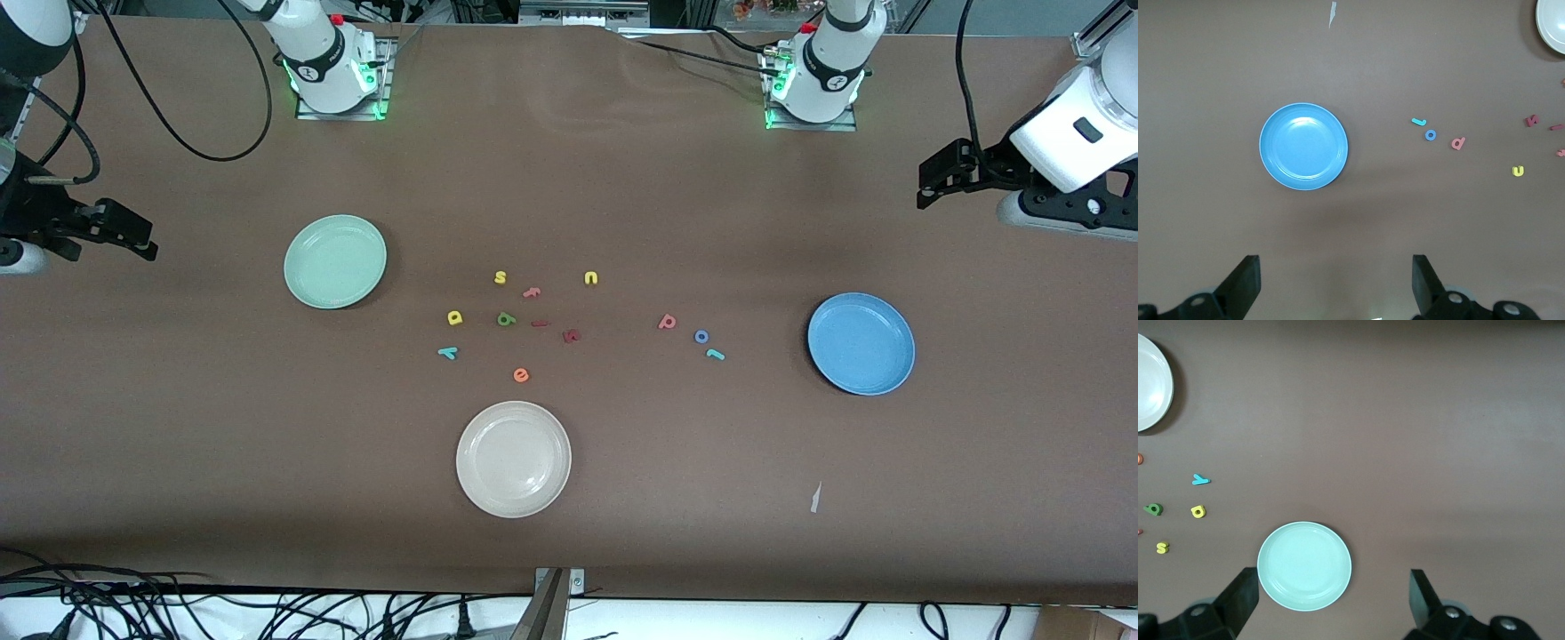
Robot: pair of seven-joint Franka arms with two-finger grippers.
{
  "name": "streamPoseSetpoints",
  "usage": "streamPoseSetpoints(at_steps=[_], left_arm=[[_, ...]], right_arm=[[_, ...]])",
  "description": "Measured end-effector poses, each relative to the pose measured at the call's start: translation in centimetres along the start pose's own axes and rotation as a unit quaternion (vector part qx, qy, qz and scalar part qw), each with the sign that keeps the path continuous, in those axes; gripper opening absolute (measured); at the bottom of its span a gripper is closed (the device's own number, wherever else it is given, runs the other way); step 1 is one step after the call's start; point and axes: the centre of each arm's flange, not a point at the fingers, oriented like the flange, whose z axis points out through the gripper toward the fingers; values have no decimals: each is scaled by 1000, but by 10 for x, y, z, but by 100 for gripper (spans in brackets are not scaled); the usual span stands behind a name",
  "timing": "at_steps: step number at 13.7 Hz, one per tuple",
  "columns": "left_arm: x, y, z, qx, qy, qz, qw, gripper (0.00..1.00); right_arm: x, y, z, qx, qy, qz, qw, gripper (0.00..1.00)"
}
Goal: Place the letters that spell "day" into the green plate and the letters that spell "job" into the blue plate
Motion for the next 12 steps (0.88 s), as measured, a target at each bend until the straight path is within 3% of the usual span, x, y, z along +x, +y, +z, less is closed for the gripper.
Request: streamPoseSetpoints(at_steps=[12], left_arm=[[0,8,-1,0,2,7,1000,100]], right_arm=[[0,-1,1,0,-2,-1,1000,100]])
